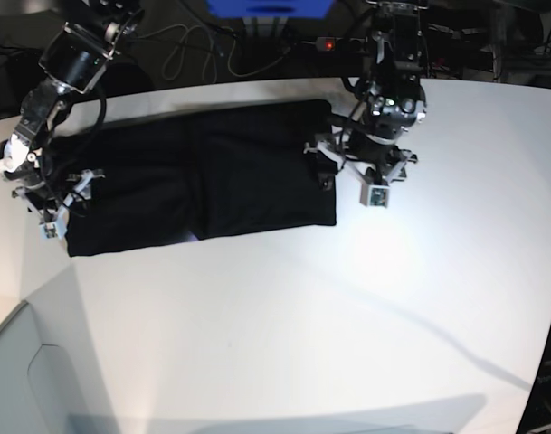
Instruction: Fold the T-shirt properly
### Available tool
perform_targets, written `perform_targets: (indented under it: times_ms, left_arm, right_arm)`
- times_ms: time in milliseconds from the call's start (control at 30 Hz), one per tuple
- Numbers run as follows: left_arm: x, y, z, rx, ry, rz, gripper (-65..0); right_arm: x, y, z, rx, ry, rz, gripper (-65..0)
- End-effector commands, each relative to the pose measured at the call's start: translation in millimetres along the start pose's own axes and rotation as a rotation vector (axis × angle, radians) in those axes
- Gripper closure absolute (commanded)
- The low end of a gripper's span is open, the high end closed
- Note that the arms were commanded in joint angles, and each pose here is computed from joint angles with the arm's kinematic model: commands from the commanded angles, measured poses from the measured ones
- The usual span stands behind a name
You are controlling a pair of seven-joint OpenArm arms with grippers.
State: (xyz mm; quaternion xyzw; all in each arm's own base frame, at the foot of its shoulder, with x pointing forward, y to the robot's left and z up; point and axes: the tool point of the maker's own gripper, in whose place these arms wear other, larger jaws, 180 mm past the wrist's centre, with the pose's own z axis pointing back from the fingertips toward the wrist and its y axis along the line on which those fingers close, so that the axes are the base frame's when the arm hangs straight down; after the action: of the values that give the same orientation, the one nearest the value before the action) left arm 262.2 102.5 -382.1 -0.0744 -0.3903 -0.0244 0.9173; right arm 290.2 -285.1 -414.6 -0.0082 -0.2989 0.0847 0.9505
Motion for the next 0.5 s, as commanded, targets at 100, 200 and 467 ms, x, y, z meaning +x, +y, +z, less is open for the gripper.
perform_targets:
  times_ms: [100,200,467]
  left_arm:
    - [11.1,-2.4,2.3,-0.008,-0.04,-0.002,-43.3]
    - [9.2,-2.4,2.3,-0.007,-0.035,-0.001,-43.3]
    - [7.8,-2.4,2.6,-0.007,-0.032,0.0,-43.3]
  right_arm:
    - [14.3,-10.5,6.8,-0.018,-0.038,0.026,-36.1]
    - [14.8,-12.6,7.8,-0.023,-0.038,0.03,-36.1]
    - [34.1,-20.7,25.8,-0.08,-0.092,0.074,-36.1]
